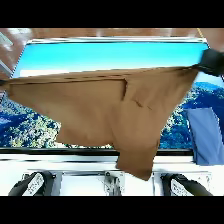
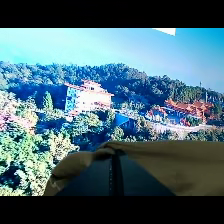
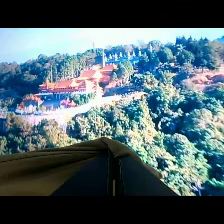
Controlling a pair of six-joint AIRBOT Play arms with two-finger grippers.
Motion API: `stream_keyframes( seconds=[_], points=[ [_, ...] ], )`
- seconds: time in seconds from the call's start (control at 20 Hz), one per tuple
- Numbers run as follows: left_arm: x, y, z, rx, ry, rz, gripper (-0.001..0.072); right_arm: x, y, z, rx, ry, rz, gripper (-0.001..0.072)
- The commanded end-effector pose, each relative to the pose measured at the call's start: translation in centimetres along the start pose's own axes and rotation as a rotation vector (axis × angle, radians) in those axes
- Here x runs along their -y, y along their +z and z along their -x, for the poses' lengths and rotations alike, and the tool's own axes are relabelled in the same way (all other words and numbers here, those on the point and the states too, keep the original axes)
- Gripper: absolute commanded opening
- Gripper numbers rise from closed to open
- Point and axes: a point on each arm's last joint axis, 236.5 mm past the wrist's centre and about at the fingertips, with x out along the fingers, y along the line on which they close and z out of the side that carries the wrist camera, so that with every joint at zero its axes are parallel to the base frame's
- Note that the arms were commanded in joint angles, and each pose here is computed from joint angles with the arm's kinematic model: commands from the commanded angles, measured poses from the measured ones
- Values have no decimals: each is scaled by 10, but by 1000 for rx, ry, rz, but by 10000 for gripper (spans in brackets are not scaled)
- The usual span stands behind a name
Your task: Fold the shirts.
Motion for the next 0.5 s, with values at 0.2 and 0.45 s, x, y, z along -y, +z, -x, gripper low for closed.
stream_keyframes(
  seconds=[0.2,0.45],
  points=[
    [-27,2,-183,-23,-168,74,38,8,49,-204,147,192,-330,63],
    [-17,-69,-266,-228,-190,150,38,5,-25,-273,-127,230,-427,63]
  ],
)
